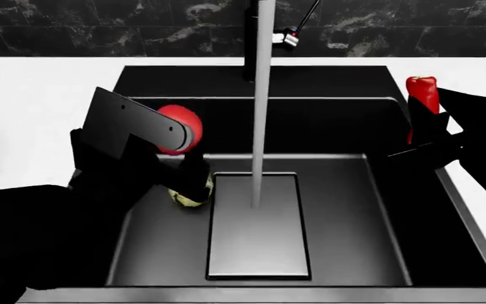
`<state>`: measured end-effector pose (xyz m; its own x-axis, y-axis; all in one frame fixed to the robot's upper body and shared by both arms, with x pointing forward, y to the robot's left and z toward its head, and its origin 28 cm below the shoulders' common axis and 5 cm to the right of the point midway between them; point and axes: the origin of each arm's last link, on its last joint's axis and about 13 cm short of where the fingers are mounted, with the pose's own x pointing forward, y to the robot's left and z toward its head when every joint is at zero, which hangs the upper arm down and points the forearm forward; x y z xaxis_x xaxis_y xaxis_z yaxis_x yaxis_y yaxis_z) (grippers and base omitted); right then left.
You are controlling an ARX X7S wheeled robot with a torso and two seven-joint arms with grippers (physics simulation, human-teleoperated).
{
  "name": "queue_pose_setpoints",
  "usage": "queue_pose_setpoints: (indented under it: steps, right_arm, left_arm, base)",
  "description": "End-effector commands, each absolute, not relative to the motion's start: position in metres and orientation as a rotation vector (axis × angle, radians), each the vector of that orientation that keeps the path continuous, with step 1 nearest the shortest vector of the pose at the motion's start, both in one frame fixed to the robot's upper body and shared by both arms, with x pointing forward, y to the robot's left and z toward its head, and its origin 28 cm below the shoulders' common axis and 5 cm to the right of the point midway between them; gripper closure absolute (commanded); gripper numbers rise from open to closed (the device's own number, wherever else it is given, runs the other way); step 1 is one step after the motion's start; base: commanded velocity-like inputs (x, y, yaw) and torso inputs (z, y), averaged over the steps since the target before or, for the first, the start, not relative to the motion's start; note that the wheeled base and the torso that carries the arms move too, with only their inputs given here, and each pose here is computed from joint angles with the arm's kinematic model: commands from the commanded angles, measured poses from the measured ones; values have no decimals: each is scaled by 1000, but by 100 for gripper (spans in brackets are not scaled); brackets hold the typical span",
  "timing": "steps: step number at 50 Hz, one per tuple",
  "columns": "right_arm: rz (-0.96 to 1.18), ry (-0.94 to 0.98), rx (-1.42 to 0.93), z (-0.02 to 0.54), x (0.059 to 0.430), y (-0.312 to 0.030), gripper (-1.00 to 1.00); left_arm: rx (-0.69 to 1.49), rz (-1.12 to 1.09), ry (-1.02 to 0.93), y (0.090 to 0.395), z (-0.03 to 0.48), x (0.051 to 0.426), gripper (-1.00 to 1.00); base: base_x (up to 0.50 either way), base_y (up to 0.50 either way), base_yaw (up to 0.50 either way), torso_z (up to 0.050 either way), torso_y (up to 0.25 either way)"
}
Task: Pick the tomatos and chili peppers from the sink and place them in one bowl. Place the artichoke in the other bowl. Then turn off the sink faucet.
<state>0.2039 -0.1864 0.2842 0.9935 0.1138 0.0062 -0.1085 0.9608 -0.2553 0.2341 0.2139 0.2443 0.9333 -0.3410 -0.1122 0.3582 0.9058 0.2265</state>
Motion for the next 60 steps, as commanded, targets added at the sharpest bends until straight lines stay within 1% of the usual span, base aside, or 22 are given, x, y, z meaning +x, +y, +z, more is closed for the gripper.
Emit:
queue_pose_setpoints:
  steps: [1, 11, 18, 33, 46, 60]
  right_arm:
    - [113, -38, -269, 284, 204, -186, 100]
    - [111, -39, -255, 284, 204, -186, 100]
    - [110, -41, -262, 284, 204, -186, 100]
    - [80, -52, -265, 284, 204, -186, 100]
    - [65, -53, -266, 284, 204, -186, 100]
    - [34, -84, -276, 284, 204, -186, 100]
  left_arm:
    - [233, -373, 44, 213, 247, 236, 100]
    - [216, -380, 32, 212, 247, 235, 100]
    - [206, -392, 31, 208, 245, 234, 100]
    - [197, -389, 10, 208, 251, 236, 100]
    - [188, -393, 13, 207, 249, 237, 100]
    - [185, -388, 11, 207, 249, 238, 100]
  base:
    - [-500, -133, 0, 0, 0]
    - [-431, -384, 0, 0, 0]
    - [-242, -500, 0, 0, 0]
    - [-208, -500, 0, 0, 0]
    - [-176, -500, 0, 0, 0]
    - [-6, -500, 0, 0, 0]
